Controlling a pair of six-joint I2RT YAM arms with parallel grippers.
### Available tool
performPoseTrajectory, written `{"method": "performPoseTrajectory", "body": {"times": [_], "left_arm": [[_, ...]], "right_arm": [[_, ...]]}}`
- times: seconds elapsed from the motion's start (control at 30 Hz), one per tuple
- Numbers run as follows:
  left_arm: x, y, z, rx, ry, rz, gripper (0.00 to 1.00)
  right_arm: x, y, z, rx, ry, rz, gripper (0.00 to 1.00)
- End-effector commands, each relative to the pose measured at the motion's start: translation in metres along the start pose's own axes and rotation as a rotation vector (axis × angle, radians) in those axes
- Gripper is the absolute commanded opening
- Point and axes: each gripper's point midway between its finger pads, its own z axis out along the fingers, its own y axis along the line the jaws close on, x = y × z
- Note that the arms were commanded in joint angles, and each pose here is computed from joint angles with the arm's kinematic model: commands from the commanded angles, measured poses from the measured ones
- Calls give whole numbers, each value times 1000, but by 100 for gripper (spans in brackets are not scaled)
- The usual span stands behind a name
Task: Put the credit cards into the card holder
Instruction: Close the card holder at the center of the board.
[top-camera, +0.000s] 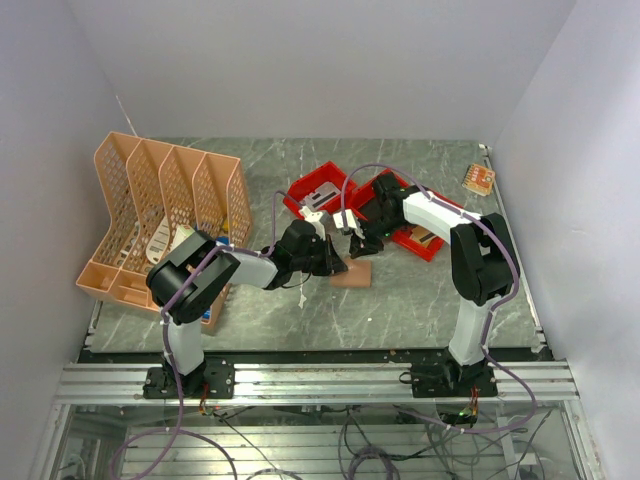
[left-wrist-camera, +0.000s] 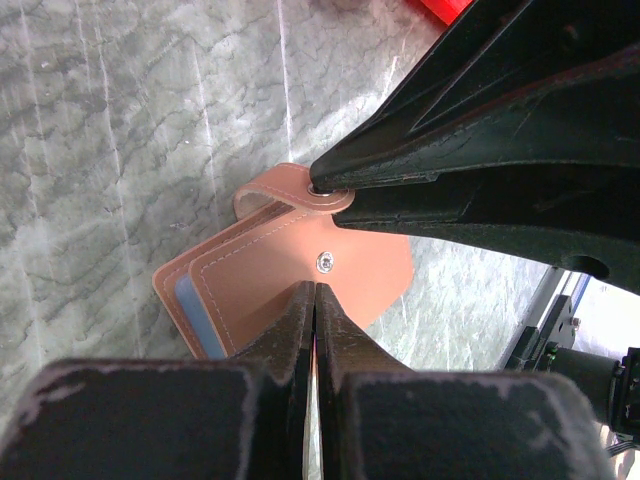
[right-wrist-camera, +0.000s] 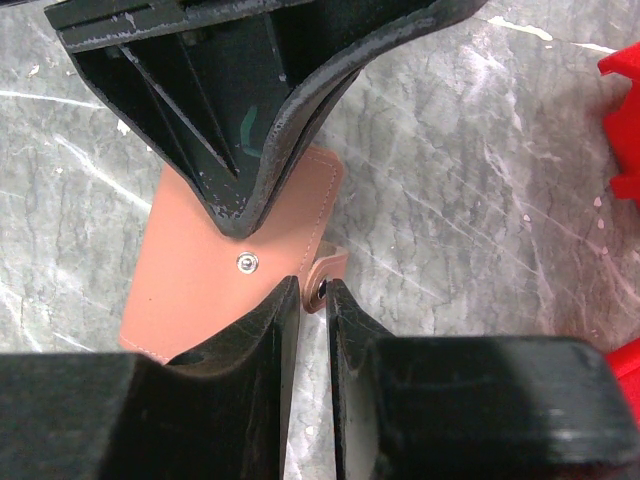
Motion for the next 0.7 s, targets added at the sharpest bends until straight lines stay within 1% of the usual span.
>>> {"method": "performPoseTrajectory", "body": {"times": [0.0,0.13,0.3,0.37,0.57,0.67], "left_arm": [[12,15,2,-35,35,-3,7],[12,15,2,-35,35,-2,7],[12,16,2,-41,36,-3,7],[12,17,3,-43,38,-5,7],[13,18,4,-47,41,-6,7],[14,19,4,-50,45,-10,7]], "right_arm": [[-14,-9,-13,39,-11,-35,18],[-13,-8,-13,38,-11,-33,17],[-14,-9,-14,39,-6,-34,13],[-13,-8,-14,38,-2,-34,11],[-11,-4,-14,18,5,-31,0],[-13,4,-15,-4,-5,-40,0]]}}
